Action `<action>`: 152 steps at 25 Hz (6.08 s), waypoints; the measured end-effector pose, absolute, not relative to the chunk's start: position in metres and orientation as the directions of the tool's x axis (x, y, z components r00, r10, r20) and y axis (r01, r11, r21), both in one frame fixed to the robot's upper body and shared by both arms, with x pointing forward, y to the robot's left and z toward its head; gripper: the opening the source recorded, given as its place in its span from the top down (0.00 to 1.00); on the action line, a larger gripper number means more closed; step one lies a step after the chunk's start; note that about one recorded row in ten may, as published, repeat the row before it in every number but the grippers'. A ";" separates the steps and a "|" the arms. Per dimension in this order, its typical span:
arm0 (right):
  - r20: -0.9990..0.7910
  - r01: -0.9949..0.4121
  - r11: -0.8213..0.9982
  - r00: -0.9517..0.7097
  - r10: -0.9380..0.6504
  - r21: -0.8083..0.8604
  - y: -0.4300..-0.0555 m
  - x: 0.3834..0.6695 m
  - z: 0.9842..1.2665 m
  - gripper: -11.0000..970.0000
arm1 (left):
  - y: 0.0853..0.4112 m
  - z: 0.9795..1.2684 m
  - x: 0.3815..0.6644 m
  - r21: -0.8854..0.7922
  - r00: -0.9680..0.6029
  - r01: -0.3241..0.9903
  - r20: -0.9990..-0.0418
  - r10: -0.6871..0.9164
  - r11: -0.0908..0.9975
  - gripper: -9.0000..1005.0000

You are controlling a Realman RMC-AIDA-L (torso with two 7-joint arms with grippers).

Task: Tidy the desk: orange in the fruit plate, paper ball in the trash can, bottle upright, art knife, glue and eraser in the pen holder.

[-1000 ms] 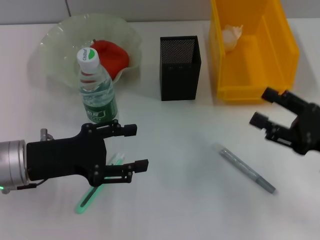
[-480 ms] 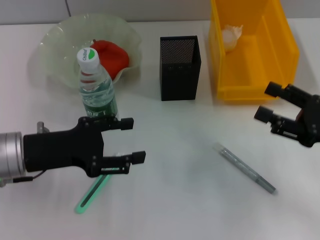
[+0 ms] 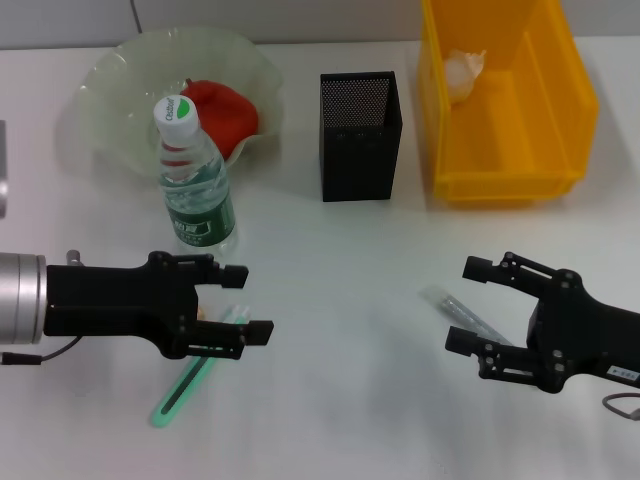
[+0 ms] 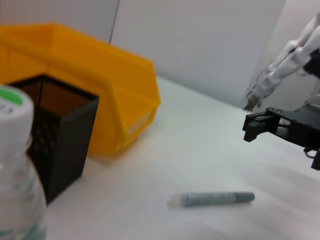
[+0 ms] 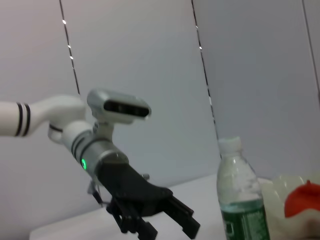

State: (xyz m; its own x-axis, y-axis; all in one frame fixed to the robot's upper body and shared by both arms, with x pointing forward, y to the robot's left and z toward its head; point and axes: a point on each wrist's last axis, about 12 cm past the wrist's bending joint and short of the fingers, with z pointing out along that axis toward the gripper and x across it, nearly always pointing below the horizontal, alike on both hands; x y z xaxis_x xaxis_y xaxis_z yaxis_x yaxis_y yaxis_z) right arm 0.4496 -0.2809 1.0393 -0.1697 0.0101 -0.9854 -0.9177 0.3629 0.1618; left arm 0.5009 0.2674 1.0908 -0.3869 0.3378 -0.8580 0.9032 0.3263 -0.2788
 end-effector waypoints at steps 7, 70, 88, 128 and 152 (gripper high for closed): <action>-0.980 -0.901 0.395 -0.198 -0.008 0.179 -0.277 0.452 1.031 0.14 | 0.238 1.103 0.508 -0.458 -0.583 0.811 -0.686 0.435 0.364 0.21; -0.981 -0.885 0.443 -0.185 -0.053 0.143 -0.265 0.471 1.024 0.14 | 0.159 1.122 0.533 -0.075 -0.701 0.693 -0.304 0.646 0.717 0.23; -0.981 -0.885 0.443 -0.188 -0.056 0.145 -0.262 0.474 1.024 0.14 | 0.157 1.117 0.537 -0.062 -0.697 0.702 -0.270 0.665 0.710 0.40; -0.980 -0.882 0.448 -0.190 -0.062 0.143 -0.262 0.475 1.023 0.14 | 0.154 1.118 0.538 -0.043 -0.678 0.718 -0.269 0.684 0.695 0.71; -0.979 -0.873 0.467 -0.192 -0.064 0.141 -0.264 0.477 1.023 0.14 | 0.147 1.134 0.539 -0.023 -0.632 0.751 -0.314 0.708 0.660 0.82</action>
State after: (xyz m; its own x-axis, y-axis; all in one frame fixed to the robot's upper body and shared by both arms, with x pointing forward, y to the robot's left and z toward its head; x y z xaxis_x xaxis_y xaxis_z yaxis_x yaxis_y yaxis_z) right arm 0.4768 -0.2638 1.0229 -0.1925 -0.0643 -0.9792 -0.8731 0.4668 0.1410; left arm 0.5390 0.1466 1.1339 -0.6325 0.7082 -0.3137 0.7508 0.6601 -0.0234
